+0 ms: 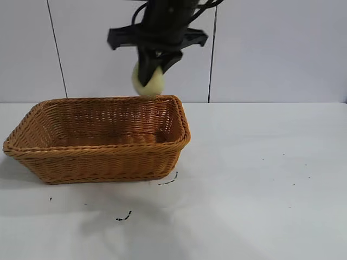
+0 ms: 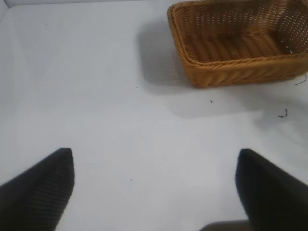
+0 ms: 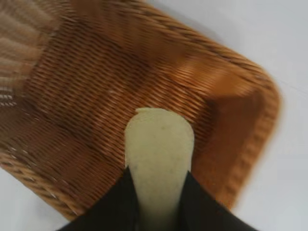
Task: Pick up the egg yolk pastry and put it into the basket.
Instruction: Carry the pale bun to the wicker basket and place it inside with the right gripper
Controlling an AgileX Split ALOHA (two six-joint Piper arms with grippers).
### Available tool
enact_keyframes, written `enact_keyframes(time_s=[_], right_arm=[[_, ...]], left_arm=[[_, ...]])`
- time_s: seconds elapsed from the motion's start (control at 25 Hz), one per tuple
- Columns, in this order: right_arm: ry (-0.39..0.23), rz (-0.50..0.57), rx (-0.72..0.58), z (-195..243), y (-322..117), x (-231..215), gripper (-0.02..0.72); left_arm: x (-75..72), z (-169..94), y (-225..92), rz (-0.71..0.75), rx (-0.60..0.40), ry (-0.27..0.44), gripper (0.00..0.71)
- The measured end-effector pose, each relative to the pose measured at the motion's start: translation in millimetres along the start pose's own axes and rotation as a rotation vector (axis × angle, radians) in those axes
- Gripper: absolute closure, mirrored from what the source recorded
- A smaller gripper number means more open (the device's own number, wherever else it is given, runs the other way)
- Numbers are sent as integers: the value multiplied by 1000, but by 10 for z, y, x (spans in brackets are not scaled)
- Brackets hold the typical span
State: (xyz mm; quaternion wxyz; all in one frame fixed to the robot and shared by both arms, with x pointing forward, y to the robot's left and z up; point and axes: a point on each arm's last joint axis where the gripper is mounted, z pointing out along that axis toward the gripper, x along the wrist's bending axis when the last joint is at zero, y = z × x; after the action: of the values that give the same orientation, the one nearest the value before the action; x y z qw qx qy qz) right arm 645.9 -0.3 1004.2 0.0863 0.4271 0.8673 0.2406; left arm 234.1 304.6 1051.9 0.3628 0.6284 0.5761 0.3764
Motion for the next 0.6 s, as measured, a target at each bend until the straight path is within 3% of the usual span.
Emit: enact_keyframes(time_s=[0.24, 0.36, 0.6], right_arm=[[18, -5, 2, 755, -157, 211, 585], [18, 22, 5, 955, -223, 210, 531], [17, 39, -23, 942, -180, 215, 135]], left_arm=[[0, 0, 0, 0, 0, 0, 17], [0, 0, 0, 0, 0, 0, 17], [0, 0, 0, 0, 0, 0, 17]])
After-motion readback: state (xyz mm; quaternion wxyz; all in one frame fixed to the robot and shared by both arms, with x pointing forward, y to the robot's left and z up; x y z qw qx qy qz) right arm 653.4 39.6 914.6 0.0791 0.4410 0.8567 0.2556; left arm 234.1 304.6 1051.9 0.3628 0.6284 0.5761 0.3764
